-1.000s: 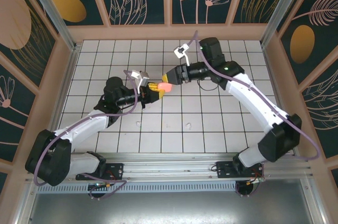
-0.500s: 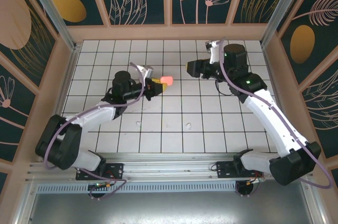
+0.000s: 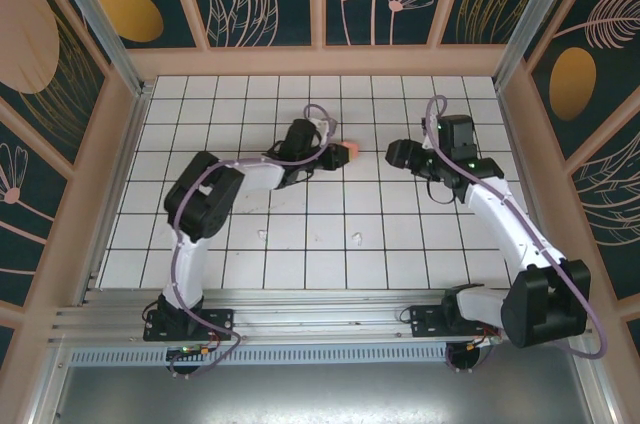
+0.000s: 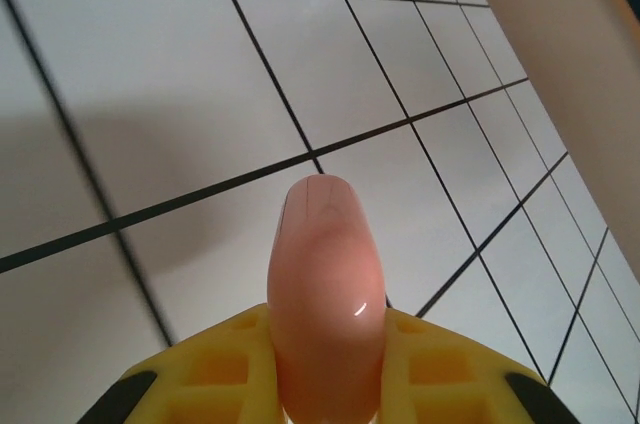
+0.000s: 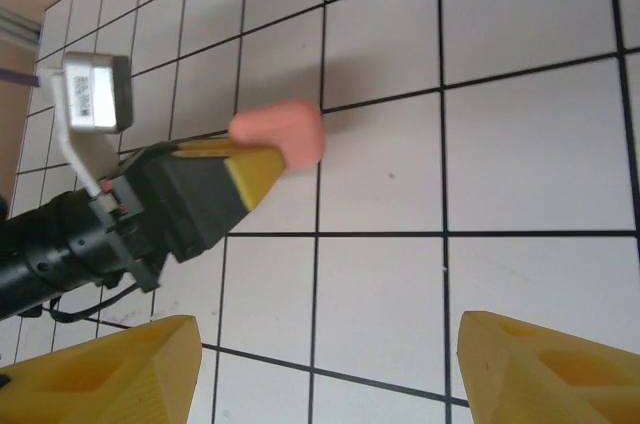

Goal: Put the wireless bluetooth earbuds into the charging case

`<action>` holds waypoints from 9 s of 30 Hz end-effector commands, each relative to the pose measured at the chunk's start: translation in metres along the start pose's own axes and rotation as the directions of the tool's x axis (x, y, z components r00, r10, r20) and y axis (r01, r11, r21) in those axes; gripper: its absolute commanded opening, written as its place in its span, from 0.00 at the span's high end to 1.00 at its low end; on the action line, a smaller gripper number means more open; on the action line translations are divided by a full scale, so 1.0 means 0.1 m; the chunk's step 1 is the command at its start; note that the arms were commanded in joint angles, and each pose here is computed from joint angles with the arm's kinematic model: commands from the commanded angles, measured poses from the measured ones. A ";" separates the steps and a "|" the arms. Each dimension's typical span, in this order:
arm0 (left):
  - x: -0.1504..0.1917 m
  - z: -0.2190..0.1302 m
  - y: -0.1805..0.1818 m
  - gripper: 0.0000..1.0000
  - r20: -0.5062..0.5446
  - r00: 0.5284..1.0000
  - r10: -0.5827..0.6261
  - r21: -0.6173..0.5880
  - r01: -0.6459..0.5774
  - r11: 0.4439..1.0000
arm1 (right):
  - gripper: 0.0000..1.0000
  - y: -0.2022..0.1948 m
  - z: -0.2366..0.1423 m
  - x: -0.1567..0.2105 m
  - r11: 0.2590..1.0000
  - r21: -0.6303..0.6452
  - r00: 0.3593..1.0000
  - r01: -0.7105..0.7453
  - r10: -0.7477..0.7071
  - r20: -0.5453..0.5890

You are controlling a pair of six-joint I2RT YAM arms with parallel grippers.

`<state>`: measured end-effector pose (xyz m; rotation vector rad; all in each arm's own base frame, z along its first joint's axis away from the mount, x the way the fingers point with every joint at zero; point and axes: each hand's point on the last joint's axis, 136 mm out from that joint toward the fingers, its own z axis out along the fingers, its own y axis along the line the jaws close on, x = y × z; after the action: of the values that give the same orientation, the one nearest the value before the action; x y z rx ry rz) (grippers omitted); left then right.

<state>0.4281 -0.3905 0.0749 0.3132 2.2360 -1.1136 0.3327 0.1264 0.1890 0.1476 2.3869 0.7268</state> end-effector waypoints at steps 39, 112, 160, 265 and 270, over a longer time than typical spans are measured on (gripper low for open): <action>-0.51 -0.87 0.07 0.24 0.130 0.955 0.266 -0.422 -0.189 0.887 | 0.28 0.16 0.29 0.22 0.986 0.168 0.996 0.018 -0.002 -0.095; 0.19 -2.65 0.64 0.12 0.388 0.919 0.065 -0.243 0.034 0.969 | 0.41 1.87 2.26 0.49 0.966 0.115 0.944 0.231 -0.195 -0.266; -0.87 -2.15 -1.22 0.56 0.716 0.694 0.074 0.309 -0.410 0.858 | 0.43 2.31 0.22 -0.12 0.971 -0.238 1.000 -0.006 0.007 0.005; -0.62 -3.21 -2.03 0.32 0.526 0.735 0.428 0.238 -0.610 0.756 | 0.90 2.74 -1.13 0.03 0.381 -0.714 0.786 0.587 -0.481 0.388; -0.71 -3.17 -2.01 0.32 0.513 0.751 0.416 0.250 -0.595 0.764 | 0.90 2.77 -1.18 0.11 0.331 -0.748 0.777 0.576 -0.506 0.374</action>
<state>0.2564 -0.2600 0.3895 0.6870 1.3834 -1.1865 0.2462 0.3067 0.3974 -0.8962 1.6136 1.3558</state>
